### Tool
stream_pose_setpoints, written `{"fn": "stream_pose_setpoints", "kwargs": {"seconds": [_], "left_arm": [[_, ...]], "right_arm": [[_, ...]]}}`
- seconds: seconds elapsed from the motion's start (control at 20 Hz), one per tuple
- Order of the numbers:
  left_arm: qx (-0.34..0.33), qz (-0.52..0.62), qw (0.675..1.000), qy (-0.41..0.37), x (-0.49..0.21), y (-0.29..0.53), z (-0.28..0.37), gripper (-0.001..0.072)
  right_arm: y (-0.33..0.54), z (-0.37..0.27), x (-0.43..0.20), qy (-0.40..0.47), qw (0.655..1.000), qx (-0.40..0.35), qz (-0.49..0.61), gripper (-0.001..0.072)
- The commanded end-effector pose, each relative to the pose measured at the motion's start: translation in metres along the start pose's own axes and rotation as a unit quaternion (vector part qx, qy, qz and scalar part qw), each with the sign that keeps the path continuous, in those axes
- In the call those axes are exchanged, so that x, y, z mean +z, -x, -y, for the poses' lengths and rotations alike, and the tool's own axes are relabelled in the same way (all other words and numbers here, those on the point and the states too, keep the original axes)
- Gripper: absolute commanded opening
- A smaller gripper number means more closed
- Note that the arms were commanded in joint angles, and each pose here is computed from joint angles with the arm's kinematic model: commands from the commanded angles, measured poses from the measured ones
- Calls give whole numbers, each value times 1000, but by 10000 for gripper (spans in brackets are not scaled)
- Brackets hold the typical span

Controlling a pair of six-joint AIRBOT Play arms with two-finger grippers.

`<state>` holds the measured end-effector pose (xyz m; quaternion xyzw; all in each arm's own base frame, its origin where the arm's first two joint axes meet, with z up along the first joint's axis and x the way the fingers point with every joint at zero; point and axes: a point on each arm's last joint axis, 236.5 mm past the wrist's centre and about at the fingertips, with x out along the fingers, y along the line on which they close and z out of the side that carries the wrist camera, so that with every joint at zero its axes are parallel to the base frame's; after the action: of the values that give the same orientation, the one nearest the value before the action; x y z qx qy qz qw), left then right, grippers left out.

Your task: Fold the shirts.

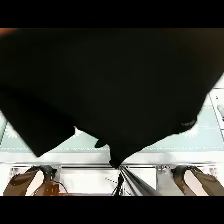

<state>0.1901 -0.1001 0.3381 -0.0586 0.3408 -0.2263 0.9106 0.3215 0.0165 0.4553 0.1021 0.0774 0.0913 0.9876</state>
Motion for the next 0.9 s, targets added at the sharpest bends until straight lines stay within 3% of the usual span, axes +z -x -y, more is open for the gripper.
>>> {"fn": "stream_pose_setpoints", "kwargs": {"seconds": [0.0,0.25,0.45,0.7,0.85], "left_arm": [[-44,-70,995,60,-34,-57,-21,24],[-51,-104,984,137,-74,-142,-71,24],[-50,-160,967,194,-128,-198,-103,25],[-34,-217,938,269,-197,-246,-129,25],[-30,-245,923,295,-226,-260,-135,25]], "right_arm": [[-74,8,-38,-71,992,68,-75,27],[-189,-1,-131,-112,969,117,-186,27],[-264,2,-233,-113,950,97,-275,27],[-297,7,-364,-128,900,74,-410,28],[-299,7,-396,-125,885,72,-443,57]]}}
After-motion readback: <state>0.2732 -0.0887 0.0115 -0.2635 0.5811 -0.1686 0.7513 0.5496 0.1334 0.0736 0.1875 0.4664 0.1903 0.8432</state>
